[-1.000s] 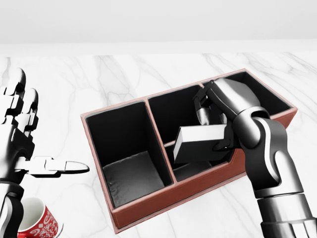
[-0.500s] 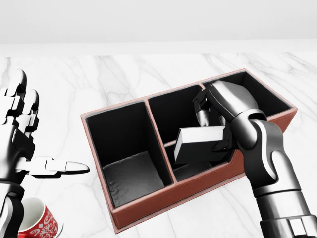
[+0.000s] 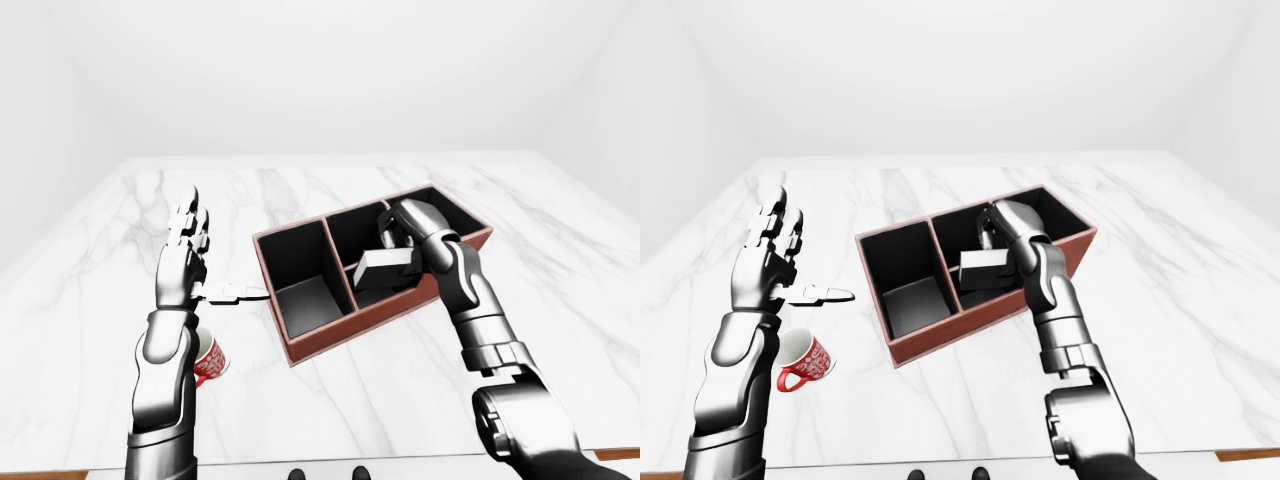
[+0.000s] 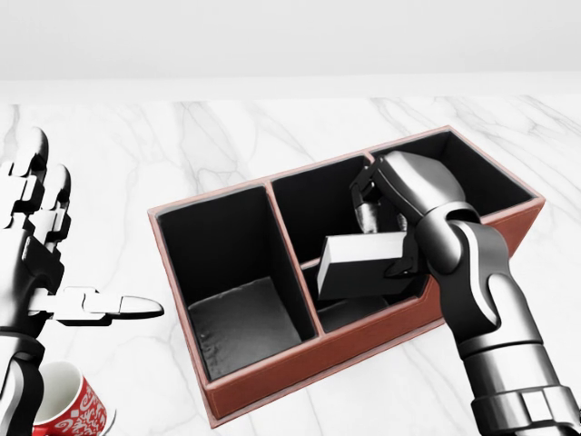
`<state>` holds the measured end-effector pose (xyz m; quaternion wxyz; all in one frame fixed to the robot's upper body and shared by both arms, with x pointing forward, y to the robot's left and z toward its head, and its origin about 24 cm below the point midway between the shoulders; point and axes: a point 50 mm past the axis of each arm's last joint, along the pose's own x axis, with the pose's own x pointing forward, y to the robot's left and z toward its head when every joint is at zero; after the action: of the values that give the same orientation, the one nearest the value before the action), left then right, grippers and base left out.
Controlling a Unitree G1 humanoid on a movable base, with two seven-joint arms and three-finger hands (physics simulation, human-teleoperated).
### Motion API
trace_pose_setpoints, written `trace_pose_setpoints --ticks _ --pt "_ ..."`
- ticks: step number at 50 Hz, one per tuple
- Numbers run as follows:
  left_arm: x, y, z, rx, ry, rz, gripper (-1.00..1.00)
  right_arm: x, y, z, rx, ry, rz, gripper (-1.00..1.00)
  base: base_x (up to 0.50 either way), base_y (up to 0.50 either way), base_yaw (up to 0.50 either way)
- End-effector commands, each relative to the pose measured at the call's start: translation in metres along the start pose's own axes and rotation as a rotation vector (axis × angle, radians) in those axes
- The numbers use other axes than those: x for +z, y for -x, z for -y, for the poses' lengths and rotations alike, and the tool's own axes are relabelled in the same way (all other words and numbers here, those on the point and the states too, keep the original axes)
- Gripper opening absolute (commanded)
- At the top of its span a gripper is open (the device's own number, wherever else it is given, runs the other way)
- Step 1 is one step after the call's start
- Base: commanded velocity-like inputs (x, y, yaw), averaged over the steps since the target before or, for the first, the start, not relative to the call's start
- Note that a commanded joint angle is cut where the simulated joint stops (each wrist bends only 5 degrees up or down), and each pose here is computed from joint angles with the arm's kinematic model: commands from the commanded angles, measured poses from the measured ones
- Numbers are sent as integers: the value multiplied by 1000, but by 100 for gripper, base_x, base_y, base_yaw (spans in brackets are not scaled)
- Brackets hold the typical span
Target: Pick up the book and place it in the back compartment of the caddy.
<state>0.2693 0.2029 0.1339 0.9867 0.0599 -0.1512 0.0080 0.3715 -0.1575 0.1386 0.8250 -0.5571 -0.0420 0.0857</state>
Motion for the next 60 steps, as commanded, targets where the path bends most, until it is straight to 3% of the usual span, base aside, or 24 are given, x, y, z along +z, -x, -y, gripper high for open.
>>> trace_pose_setpoints --ticks 1,60 --pt "-1 0 0 0 0 -5 100 2 -3 3 -37 9 8 -100 0 0 0" --pt "-2 0 1 -1 -4 -8 99 -10 -11 -13 -38 11 -22 -100 0 0 0"
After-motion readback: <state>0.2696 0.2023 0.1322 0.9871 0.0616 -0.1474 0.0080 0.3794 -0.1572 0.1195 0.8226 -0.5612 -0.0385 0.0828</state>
